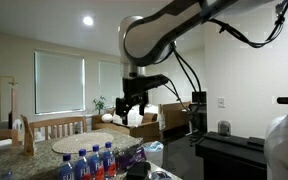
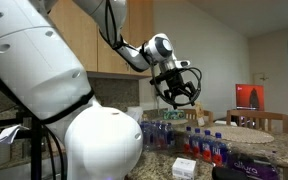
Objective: Remove the black object from the plastic
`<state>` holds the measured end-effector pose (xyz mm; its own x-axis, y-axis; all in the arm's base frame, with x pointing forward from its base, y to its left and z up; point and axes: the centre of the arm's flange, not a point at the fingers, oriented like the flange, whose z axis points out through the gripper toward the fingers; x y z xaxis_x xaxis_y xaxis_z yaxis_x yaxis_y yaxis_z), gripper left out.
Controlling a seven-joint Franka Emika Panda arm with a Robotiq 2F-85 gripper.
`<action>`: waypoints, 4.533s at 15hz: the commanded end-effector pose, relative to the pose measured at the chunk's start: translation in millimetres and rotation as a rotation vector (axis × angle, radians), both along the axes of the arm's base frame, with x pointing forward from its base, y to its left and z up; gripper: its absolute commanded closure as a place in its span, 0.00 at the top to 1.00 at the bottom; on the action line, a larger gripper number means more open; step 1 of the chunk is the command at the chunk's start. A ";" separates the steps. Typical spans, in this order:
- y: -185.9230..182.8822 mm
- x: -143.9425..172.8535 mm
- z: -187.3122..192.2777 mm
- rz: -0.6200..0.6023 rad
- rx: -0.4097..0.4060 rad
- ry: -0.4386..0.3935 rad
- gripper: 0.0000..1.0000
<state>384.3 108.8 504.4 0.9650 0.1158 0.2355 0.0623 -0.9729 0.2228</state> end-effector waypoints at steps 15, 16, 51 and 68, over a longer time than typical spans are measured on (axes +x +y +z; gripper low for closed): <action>0.0 0.0 0.0 0.000 0.000 0.000 1.00; 0.0 0.0 0.0 0.000 0.000 0.000 1.00; -7.2 18.0 -4.7 0.022 -0.016 -0.002 1.00; -116.5 75.1 -155.7 0.022 0.202 0.133 1.00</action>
